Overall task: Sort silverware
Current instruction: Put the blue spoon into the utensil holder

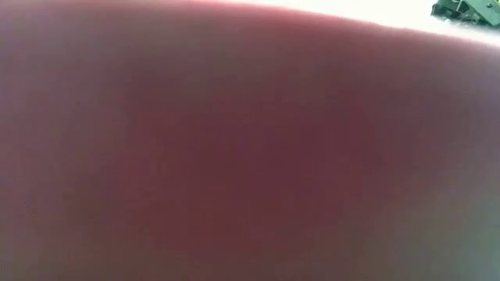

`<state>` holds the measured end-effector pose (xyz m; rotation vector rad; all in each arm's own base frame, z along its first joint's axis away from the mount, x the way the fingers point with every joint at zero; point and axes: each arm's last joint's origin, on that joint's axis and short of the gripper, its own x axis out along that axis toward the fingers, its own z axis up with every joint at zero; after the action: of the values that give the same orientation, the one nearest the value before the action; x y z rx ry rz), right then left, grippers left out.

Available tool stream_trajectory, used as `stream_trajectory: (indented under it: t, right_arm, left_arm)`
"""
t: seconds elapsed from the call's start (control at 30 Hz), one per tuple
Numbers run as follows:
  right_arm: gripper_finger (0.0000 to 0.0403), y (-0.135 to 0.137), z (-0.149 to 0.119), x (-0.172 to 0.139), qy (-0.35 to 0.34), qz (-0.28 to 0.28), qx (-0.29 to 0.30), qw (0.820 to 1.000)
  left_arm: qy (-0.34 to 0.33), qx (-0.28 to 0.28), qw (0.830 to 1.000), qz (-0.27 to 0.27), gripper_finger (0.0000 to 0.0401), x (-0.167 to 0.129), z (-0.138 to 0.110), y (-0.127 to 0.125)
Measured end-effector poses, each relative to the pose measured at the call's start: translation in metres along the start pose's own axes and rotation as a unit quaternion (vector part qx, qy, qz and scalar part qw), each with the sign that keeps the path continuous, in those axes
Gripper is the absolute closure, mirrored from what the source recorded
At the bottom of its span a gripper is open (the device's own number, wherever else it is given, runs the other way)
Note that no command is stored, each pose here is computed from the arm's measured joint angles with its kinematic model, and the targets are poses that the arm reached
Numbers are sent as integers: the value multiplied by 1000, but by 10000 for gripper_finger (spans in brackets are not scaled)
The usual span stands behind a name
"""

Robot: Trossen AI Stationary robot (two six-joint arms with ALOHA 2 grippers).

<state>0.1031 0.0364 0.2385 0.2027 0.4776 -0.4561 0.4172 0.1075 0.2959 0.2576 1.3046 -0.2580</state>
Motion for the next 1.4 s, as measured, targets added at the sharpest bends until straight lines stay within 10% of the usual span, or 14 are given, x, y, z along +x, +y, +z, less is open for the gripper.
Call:
stream_trajectory:
  t: [0.23, 0.8, 1.4]
  right_arm:
    - [222, 0, 0, 0, 1, 0, 0, 1000]
    - [222, 0, 0, 1, -16, -25, -5, 1000]
    - [222, 33, -4, 19, 85, 100, 28, 991]
  left_arm:
    - [-51, 129, 988, 75, 241, 53, 18, 15]
    - [-93, 52, 990, 90, 241, 129, 18, 80]
    - [30, 67, 997, -37, 241, 76, 39, -10]
